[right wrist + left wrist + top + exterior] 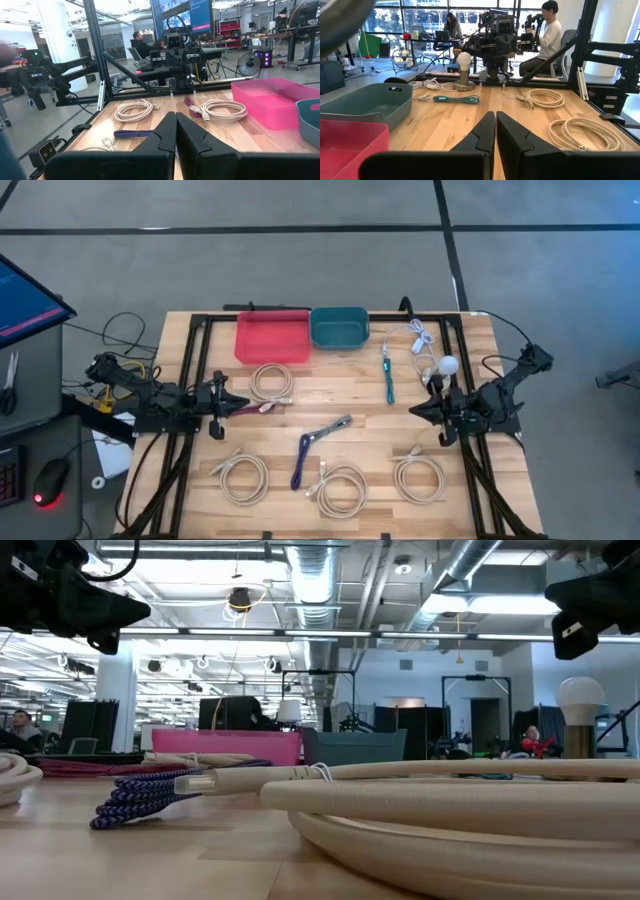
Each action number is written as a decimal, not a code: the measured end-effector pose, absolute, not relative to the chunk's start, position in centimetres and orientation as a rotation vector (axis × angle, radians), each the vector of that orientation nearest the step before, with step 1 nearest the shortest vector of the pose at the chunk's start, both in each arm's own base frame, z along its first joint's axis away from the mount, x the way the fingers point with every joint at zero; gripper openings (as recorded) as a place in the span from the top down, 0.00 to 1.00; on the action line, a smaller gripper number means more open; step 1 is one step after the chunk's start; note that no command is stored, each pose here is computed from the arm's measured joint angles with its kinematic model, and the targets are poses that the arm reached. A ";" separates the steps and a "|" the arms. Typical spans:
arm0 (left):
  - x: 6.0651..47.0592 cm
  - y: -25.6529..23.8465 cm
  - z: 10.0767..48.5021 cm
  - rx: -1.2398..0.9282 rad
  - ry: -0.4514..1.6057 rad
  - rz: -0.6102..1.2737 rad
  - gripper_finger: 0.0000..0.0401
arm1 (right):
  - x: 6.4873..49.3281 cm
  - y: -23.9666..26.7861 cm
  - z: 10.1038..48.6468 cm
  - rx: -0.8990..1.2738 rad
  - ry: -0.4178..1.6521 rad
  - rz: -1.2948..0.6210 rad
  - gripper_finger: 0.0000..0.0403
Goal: Pick & Place USB Port
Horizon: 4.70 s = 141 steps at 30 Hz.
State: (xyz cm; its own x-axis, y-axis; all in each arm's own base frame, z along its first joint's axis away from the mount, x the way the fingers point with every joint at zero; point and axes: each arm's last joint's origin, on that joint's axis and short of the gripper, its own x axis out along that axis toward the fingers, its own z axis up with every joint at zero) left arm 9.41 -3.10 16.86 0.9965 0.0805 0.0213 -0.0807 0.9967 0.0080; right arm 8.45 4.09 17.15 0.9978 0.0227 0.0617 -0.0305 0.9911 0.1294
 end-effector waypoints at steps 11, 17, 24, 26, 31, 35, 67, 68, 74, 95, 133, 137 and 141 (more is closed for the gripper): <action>9.4 -3.1 16.9 0.021 -0.021 0.082 0.96 | 8.5 4.1 17.2 0.131 -0.060 0.026 1.00; 9.4 -3.1 16.9 0.114 -0.016 0.091 0.96 | 8.5 4.1 17.2 0.131 -0.061 0.026 1.00; 9.4 -3.1 16.9 0.111 -0.016 0.090 0.96 | 8.5 4.1 17.2 0.131 -0.061 0.026 1.00; 9.4 -3.1 16.9 0.110 -0.017 0.090 0.96 | 8.5 4.1 17.2 0.131 -0.060 0.026 1.00; 9.4 -3.1 16.9 0.107 -0.022 0.091 0.96 | 8.5 4.1 17.2 0.131 -0.061 0.026 1.00; 9.4 -3.1 16.9 0.106 -0.024 0.091 0.96 | 8.5 4.1 17.2 0.131 -0.061 0.026 1.00; 8.9 -2.8 19.9 -0.216 -0.319 0.072 0.96 | 8.0 3.6 19.8 0.382 -0.300 0.021 1.00; 8.9 -2.8 20.0 -0.243 -0.327 0.068 0.96 | 7.9 3.6 20.0 0.413 -0.302 0.018 1.00; 8.8 -2.6 20.1 -0.358 -0.337 0.133 0.96 | 7.4 3.0 21.9 0.464 -0.338 -0.058 1.00; 12.4 -3.9 24.8 -0.272 -0.184 0.367 0.96 | 9.0 3.3 26.1 0.466 -0.163 -0.471 1.00; 12.5 -3.9 25.9 -0.293 -0.209 0.374 0.96 | 17.6 -0.8 25.1 0.475 0.620 -0.845 1.00; 12.5 -3.9 26.0 -0.300 -0.210 0.373 0.96 | 18.5 -1.3 24.4 0.514 0.631 -0.901 1.00; 12.5 -3.9 26.0 -0.300 -0.210 0.373 0.96 | 19.1 -2.3 23.2 0.641 0.673 -0.973 0.97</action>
